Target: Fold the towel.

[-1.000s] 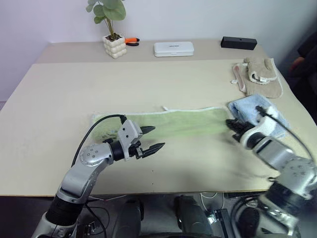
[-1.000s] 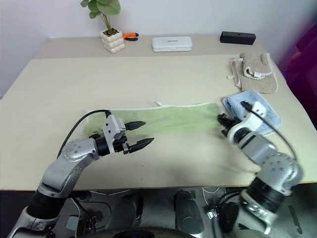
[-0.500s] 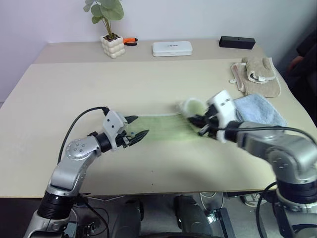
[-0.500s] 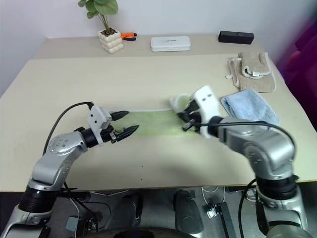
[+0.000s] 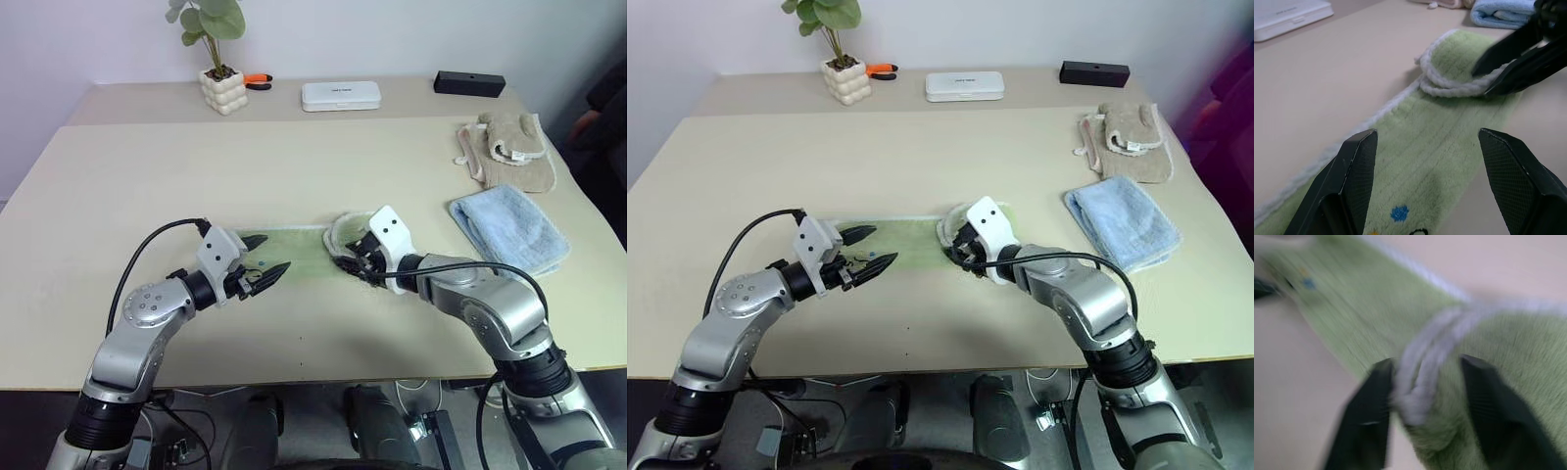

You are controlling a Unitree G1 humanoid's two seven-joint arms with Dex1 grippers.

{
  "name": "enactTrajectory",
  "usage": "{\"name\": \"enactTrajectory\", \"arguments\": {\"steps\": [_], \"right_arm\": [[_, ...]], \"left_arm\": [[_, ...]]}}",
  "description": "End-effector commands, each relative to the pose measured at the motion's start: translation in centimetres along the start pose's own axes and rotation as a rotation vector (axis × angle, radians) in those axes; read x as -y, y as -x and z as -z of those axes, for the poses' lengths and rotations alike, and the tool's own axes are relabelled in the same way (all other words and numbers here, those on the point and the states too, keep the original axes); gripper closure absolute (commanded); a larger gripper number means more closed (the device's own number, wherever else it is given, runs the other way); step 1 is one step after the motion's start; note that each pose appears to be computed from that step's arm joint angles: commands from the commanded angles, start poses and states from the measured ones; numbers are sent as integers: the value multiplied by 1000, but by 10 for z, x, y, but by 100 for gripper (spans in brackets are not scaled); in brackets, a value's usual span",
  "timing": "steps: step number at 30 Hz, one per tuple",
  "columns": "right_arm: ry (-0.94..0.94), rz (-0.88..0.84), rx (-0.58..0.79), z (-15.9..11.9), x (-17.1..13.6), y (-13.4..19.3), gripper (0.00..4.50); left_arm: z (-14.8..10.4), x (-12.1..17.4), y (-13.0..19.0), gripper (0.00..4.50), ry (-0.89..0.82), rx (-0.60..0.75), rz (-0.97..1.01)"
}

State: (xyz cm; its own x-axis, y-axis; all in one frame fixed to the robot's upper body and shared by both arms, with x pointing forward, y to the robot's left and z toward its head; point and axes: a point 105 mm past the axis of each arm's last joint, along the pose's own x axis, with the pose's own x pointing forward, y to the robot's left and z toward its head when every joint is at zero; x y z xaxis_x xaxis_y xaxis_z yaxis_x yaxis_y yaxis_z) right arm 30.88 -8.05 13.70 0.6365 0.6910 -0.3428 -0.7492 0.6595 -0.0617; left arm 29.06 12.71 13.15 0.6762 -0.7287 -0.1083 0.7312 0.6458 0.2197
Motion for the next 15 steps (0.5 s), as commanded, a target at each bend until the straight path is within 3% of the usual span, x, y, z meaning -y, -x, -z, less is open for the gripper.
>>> {"name": "enactTrajectory", "arguments": {"steps": [1,3,4,7,11,15], "right_arm": [[62,-55,149,-32,-7,25,115],[12,-58,203,-38,1,37,115],[-28,-15,210,-38,12,38,140],[-25,100,167,-27,38,32,264],[-10,126,145,-13,49,14,446],[8,57,57,28,34,-16,446]], "left_arm": [[-8,2,5,114,-10,26,-6],[-6,2,8,114,13,24,-16],[-5,3,10,114,25,23,-21],[-3,7,15,114,63,20,-31],[2,15,21,114,142,12,-44],[13,21,33,114,262,-10,-97]]}}
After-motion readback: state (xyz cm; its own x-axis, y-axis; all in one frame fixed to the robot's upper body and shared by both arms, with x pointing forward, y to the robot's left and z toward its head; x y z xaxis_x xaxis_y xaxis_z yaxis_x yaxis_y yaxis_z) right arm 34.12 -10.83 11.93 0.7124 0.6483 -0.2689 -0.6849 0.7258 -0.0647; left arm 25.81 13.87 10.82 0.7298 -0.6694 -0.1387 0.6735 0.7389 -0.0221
